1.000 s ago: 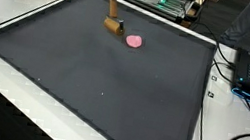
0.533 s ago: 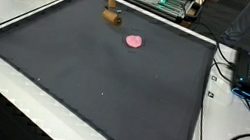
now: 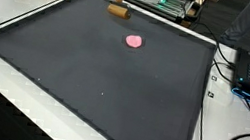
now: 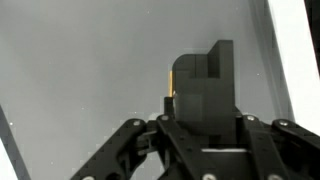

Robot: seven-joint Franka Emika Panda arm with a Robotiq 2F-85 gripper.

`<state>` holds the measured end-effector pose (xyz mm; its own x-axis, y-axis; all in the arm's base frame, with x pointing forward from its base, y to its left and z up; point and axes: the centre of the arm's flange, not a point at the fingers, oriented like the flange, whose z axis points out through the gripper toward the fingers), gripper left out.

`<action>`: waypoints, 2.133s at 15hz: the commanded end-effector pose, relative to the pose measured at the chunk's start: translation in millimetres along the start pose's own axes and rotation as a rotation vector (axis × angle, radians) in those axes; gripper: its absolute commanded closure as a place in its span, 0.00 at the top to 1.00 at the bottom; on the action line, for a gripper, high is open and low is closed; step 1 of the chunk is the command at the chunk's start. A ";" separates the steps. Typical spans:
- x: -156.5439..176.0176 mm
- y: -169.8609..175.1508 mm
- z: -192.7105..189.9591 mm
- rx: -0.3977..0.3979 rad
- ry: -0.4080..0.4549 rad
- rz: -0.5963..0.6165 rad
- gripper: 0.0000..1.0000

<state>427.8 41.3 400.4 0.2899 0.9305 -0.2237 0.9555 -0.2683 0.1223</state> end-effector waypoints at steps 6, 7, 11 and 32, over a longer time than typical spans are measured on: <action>33.9 -51.1 -4.4 -0.034 -0.084 -0.231 0.23; 41.3 -55.2 -5.0 -0.040 -0.083 -0.249 0.23; 70.3 -71.2 -11.2 -0.056 -0.087 -0.330 0.23; 199.7 -86.1 -51.6 -0.269 -0.399 -0.795 0.23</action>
<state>387.3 251.5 392.1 -0.3814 0.6988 -0.6051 0.8720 0.4893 0.0154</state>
